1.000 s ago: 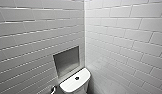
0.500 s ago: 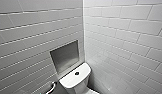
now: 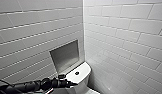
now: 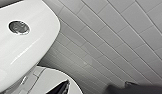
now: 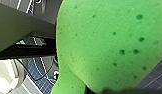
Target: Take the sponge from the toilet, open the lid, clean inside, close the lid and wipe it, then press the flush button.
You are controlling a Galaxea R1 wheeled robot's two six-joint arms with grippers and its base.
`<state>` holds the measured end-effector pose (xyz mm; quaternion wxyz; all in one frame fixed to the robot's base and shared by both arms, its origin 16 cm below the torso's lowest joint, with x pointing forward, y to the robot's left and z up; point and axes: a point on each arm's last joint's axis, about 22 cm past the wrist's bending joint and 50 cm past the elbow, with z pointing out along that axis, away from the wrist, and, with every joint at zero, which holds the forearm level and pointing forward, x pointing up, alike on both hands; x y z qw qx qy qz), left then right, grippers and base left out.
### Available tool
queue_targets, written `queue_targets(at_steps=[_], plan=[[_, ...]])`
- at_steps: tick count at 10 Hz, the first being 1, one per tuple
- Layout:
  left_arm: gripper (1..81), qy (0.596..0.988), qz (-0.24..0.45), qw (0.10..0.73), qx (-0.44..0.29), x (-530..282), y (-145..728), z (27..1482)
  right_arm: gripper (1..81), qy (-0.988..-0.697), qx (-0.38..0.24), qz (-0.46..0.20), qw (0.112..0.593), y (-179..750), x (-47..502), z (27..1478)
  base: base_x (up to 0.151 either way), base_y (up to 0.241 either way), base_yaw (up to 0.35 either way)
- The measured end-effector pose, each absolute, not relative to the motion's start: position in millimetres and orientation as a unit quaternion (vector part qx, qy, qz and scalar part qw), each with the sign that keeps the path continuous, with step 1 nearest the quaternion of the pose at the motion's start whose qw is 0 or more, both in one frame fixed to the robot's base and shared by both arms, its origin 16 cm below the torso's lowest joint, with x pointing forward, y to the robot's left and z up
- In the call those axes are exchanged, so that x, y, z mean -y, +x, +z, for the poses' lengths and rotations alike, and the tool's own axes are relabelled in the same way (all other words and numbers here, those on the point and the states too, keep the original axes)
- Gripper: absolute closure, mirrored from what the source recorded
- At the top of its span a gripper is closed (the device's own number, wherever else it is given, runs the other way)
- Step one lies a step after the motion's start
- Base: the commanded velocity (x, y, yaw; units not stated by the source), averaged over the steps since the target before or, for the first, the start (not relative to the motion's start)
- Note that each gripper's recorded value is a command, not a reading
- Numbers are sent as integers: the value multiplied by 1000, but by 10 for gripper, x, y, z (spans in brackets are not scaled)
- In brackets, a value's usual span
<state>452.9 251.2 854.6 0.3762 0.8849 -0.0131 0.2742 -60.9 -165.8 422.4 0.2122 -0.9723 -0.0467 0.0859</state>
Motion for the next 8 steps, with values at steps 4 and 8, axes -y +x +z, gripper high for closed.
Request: queue_targets(at_steps=[4, 8], plan=[[811, 889, 267, 371, -27, -2533, 5025, 8510, 811, -972, 46, 86, 214, -615, 1638, 4228, 0, 0, 0], [811, 893, 277, 349, -58, -2622, 5517, 8402, 811, -972, 45, 85, 215, -610, 1635, 4229, 0, 0, 0]])
